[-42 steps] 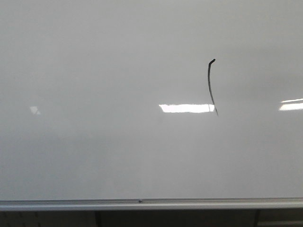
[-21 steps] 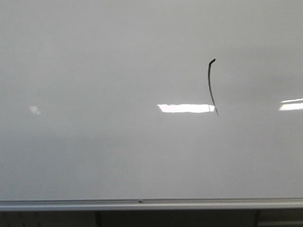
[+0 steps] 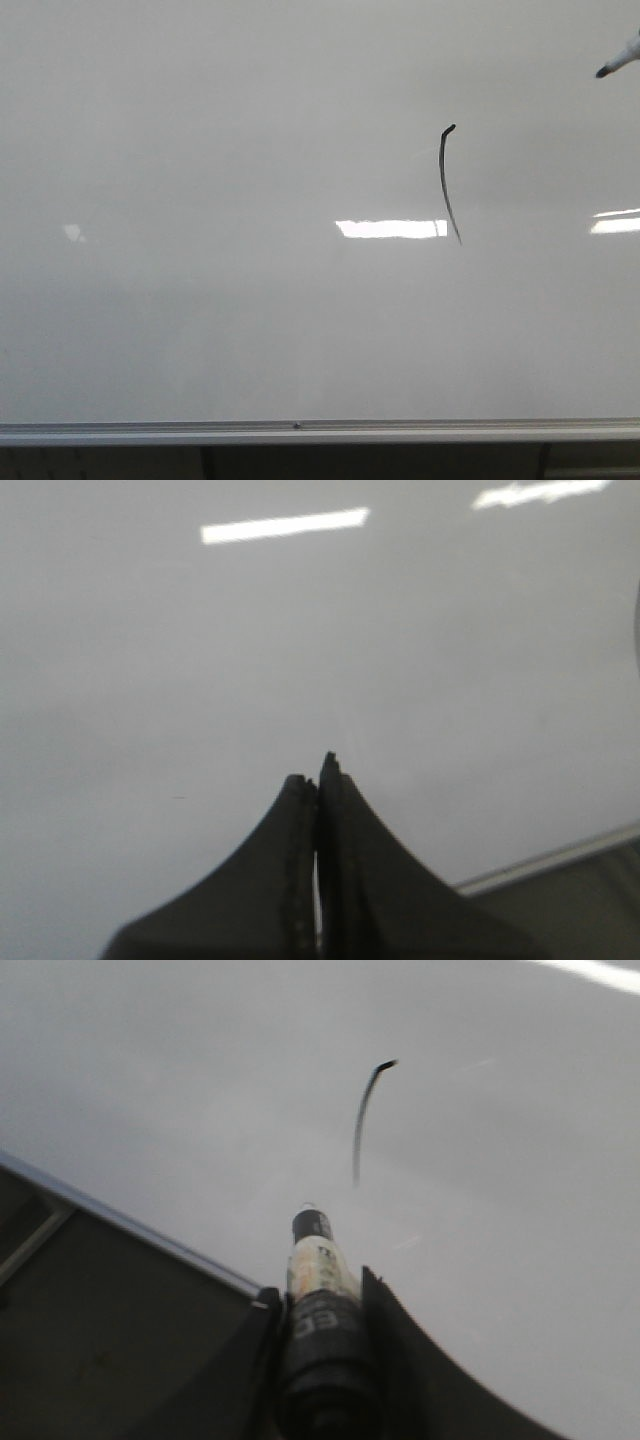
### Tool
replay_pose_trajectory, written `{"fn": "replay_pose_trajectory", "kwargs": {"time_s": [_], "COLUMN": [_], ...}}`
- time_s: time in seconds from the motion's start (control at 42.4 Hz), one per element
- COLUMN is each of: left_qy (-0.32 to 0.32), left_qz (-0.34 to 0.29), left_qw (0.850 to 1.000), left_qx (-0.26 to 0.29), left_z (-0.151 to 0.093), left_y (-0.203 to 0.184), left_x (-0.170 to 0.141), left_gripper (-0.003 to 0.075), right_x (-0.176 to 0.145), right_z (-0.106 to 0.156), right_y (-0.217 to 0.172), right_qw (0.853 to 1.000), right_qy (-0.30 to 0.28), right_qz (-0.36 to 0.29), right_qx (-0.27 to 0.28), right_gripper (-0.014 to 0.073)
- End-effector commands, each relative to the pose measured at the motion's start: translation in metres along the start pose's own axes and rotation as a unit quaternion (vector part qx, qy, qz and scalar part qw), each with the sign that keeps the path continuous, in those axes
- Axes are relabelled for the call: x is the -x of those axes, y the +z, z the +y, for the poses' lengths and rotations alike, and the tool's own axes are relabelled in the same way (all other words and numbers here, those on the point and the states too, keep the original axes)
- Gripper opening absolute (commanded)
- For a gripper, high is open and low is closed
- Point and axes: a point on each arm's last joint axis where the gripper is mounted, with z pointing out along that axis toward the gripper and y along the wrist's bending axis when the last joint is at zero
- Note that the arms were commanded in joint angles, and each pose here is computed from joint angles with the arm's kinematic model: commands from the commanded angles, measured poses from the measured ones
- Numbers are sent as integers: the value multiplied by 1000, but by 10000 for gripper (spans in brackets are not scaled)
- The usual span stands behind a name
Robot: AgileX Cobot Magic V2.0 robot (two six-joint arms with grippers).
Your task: Write number 1 on whiteboard
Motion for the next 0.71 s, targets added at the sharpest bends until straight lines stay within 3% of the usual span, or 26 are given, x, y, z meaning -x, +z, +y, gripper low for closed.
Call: {"fn": "replay_pose_trajectory", "kwargs": {"time_s": [0.0,0.118,0.283,0.377,0.519,0.589,0.684], "left_qy": [28,70,121,144,172,184,197], "left_qz": [-4,35,71,79,84,87,95], "left_qw": [998,987,956,939,914,903,888], "left_qx": [-57,-142,-256,-303,-356,-379,-405], "left_z": [-8,-23,-51,-69,-94,-106,-121], "left_y": [9,23,35,39,43,44,49], "left_x": [20,28,41,49,55,56,56], "left_gripper": [-20,-20,27,171,489,584,608], "right_x": [22,28,33,37,42,44,46], "right_z": [11,26,42,48,52,54,55], "right_y": [2,11,29,38,47,50,53], "right_qw": [998,986,959,946,933,928,924], "right_qy": [-22,-47,-73,-74,-67,-65,-64], "right_qz": [-5,34,81,85,71,62,51], "right_qx": [66,157,263,304,346,360,374], "right_gripper": [-58,-58,-58,-58,-58,-58,-58]}}
